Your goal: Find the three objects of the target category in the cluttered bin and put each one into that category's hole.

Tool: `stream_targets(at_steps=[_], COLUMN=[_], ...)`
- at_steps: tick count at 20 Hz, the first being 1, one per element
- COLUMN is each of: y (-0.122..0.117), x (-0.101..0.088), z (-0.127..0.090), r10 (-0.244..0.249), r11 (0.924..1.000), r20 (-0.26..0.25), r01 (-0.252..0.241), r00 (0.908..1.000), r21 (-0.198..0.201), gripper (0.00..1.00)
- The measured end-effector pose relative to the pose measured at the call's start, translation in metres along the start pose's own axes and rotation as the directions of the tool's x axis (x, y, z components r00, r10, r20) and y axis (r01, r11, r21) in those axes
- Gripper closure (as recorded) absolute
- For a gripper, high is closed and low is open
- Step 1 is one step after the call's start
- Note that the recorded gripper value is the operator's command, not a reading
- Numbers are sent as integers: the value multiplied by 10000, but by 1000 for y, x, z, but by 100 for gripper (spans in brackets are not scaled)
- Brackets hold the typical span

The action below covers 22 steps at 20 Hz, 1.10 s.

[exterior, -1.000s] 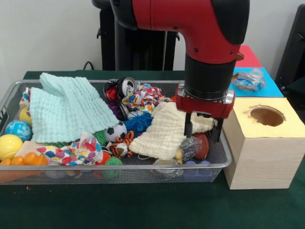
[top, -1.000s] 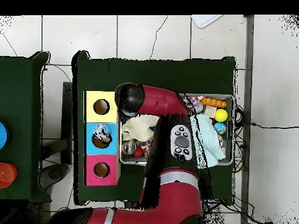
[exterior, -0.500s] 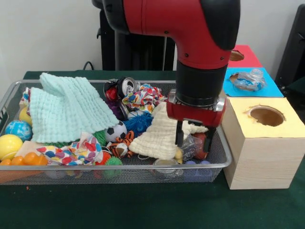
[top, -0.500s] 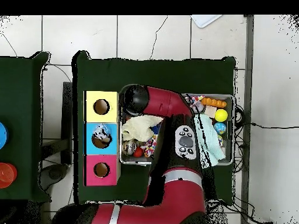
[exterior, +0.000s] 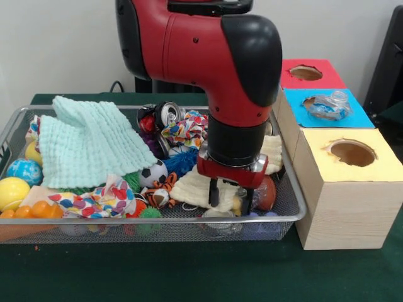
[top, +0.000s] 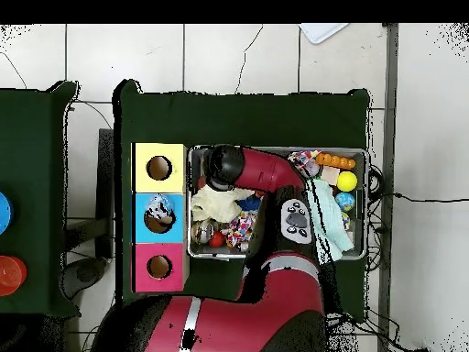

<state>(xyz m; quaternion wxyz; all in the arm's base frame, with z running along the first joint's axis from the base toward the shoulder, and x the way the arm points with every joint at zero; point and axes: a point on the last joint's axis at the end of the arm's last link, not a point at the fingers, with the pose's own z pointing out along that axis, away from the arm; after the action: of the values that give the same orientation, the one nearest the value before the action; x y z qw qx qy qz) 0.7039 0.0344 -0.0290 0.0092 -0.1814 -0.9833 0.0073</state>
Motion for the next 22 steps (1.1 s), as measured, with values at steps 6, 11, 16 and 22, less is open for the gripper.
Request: stream_targets(at_steps=[6,11,16,22], y=[7,30,41,37], x=[2,8,11,11], z=[-12,-35,-41,-37], r10=[157,182,115,165], r11=[9999,9997,9997,9996], r20=[-321,-728,-752,-810], r01=[-158,-193,-132,-182], r00=[9994,9972,9971,9966], r21=[-17,-143,-222,-203], gripper=[0,0,0,0])
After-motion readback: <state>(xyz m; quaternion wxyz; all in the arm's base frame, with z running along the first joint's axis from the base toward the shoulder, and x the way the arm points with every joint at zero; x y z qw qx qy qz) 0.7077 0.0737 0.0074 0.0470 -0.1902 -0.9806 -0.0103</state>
